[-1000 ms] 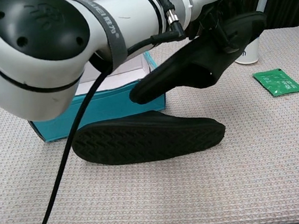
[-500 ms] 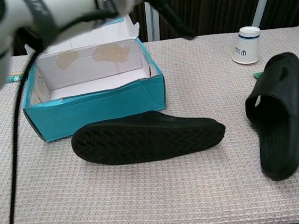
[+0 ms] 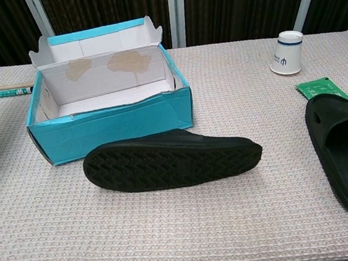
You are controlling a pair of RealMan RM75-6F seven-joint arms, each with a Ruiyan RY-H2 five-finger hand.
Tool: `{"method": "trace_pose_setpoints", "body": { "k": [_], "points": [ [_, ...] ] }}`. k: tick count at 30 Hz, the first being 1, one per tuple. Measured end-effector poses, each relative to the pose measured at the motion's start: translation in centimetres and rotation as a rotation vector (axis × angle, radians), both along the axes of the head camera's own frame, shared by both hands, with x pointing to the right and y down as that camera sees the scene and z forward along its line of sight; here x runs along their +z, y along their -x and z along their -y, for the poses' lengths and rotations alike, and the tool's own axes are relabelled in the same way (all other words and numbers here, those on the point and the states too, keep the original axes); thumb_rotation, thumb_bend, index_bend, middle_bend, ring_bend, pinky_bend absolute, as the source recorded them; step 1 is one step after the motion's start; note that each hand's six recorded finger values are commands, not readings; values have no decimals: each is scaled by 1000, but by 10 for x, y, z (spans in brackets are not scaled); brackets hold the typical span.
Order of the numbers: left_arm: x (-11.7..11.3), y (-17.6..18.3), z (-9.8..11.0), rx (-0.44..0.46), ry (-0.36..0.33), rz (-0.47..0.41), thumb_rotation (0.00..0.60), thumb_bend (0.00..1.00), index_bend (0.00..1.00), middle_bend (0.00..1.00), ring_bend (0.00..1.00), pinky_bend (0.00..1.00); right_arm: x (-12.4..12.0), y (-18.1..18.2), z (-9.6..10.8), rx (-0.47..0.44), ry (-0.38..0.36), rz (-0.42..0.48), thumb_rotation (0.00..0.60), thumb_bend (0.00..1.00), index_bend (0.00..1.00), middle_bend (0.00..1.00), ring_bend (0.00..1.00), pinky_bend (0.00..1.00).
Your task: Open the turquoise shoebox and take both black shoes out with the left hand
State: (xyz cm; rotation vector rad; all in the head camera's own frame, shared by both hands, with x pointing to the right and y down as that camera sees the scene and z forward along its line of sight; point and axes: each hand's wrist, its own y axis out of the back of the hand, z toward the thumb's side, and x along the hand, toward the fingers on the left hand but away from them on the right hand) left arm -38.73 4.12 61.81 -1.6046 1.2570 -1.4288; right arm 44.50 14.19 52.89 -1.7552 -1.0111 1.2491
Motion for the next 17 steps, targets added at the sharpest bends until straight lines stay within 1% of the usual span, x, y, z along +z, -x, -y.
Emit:
{"method": "trace_pose_setpoints", "body": {
  "k": [1,3,4,6,7,9,10,13,17],
  "points": [
    [-4,22,-11,-17,-3,35,600,113,136,94,0,154,2,2,0,-6,0,2,600,246,29,109,0,30],
    [-9,48,-29,-29,0,78,600,113,143,95,0,148,4,4,-1,-14,0,7,600,247,36,111,0,30],
    [-12,63,-42,-33,5,102,600,114,146,95,0,146,6,6,-2,-18,-1,11,600,247,39,113,0,30],
    [-18,81,-63,-39,11,131,600,114,149,95,0,141,7,6,-4,-21,-6,13,600,248,42,114,0,30],
    [-22,90,-76,-42,14,146,600,114,150,95,0,138,8,6,-5,-21,-11,11,600,247,43,114,0,30],
    [-27,101,-97,-44,21,163,600,115,152,95,0,134,10,6,-9,-18,-18,7,600,247,44,114,0,30],
    [-31,106,-111,-44,26,173,600,115,153,95,0,133,10,6,-11,-16,-22,7,600,247,44,114,0,30],
    [-42,112,-139,-53,23,180,600,115,154,95,0,133,10,7,-17,-14,-34,15,600,246,52,117,0,30],
    [-56,111,-168,-74,3,170,600,115,154,95,0,133,14,10,-27,-13,-35,27,600,238,55,118,0,30]
  ]
}}
